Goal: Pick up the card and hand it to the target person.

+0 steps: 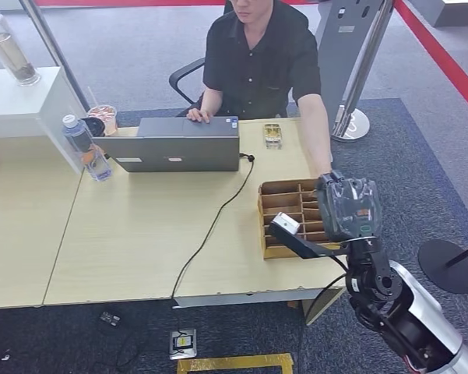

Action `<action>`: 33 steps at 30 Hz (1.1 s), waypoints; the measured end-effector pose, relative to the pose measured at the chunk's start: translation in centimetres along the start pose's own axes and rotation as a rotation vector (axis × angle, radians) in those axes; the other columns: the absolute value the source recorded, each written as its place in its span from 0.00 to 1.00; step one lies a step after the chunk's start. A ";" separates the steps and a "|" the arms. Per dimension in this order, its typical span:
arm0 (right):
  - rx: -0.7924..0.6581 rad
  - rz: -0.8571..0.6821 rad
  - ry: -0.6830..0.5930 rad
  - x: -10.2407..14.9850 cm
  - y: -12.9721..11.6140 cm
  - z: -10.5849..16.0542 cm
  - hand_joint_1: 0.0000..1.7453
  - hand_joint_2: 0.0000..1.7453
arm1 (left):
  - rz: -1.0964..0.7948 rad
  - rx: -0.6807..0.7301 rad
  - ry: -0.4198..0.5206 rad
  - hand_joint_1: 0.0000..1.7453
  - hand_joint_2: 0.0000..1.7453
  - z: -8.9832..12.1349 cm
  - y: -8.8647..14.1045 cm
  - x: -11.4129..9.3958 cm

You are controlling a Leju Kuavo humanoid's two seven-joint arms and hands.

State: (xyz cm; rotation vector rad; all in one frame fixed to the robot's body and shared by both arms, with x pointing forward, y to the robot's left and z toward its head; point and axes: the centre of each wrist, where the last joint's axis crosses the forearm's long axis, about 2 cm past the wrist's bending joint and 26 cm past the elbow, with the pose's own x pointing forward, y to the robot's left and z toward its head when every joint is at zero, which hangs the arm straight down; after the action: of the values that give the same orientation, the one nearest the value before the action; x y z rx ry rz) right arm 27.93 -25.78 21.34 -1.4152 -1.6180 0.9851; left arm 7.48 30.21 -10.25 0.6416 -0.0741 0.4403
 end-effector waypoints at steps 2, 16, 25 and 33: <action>-0.043 0.041 -0.026 0.4 -0.5 -0.3 1.00 1.00 | 0.007 0.001 0.005 0.00 1.00 0.1 -0.1 0.0; -0.277 0.123 -0.159 2.4 -2.4 -7.1 1.00 1.00 | -0.028 -0.022 -0.027 0.00 1.00 0.6 -0.8 -0.2; -0.213 0.205 -0.101 1.4 -0.2 -14.5 1.00 1.00 | -0.038 -0.040 -0.049 0.00 1.00 0.9 -1.1 -0.1; -0.045 0.321 0.011 1.1 3.4 -17.3 1.00 1.00 | -0.030 -0.039 -0.045 0.00 1.00 1.0 -1.2 -0.2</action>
State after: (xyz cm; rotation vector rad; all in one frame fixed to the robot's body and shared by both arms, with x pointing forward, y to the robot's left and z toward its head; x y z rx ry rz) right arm 44.89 -23.18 25.46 -1.7445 -1.4392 1.1237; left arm 7.87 28.72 -10.19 0.6132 -0.1153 0.3943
